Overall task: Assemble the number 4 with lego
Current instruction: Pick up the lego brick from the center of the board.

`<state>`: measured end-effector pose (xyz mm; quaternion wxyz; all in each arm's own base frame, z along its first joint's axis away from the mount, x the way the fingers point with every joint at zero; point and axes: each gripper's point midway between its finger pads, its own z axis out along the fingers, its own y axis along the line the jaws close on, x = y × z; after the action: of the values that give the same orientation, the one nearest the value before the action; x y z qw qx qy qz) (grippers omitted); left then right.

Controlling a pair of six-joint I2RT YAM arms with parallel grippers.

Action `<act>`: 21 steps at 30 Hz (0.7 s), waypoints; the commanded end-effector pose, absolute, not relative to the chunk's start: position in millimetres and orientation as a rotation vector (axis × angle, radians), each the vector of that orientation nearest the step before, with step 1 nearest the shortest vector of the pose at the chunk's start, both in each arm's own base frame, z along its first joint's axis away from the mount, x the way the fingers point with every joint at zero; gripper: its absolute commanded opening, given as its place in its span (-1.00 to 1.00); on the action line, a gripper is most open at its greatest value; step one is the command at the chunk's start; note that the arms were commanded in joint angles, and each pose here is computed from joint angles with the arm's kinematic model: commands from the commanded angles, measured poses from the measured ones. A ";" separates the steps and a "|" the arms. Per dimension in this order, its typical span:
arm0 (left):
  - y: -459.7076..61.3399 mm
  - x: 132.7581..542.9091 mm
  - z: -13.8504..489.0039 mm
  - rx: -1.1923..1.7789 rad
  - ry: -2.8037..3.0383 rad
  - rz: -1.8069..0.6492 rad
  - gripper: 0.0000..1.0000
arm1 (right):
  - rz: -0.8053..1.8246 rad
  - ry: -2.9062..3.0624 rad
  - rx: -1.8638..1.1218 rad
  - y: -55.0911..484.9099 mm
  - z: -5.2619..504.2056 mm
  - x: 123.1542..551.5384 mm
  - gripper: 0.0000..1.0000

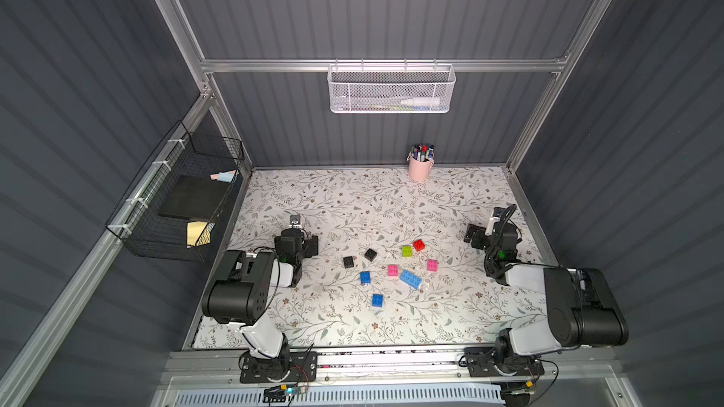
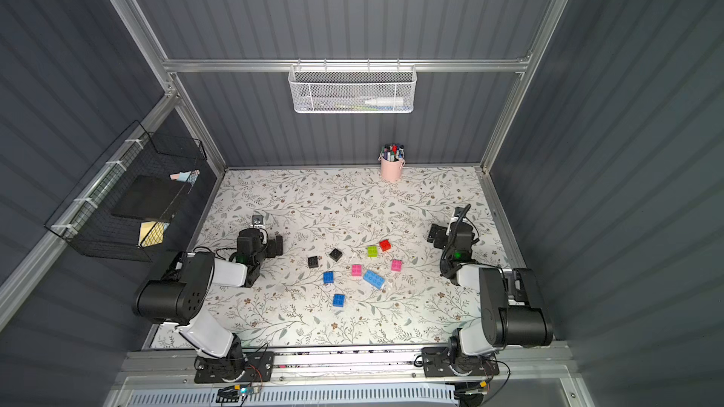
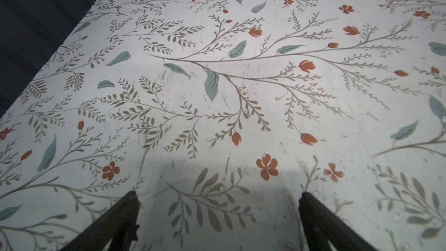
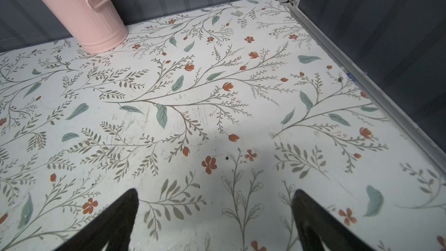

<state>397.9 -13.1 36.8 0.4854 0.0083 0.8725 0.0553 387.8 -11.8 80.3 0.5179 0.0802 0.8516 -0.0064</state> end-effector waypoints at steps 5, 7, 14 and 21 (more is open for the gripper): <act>-15.1 404.0 38.8 0.034 2.115 0.148 0.99 | -0.039 2.002 0.182 -15.2 92.0 396.3 0.98; -15.0 403.6 38.7 0.034 2.116 0.148 0.99 | -0.041 2.004 0.182 -15.3 91.3 396.0 0.98; -15.3 403.9 39.3 0.034 2.113 0.146 0.99 | -0.039 2.002 0.182 -15.3 91.8 396.2 0.98; -15.0 403.2 40.0 0.034 2.110 0.148 0.99 | -0.017 1.980 0.105 -6.9 101.1 401.0 0.98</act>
<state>399.0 -13.1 36.9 0.4858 0.0081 0.8723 0.0554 388.7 -10.8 81.5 0.5197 0.0742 0.8511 -0.0065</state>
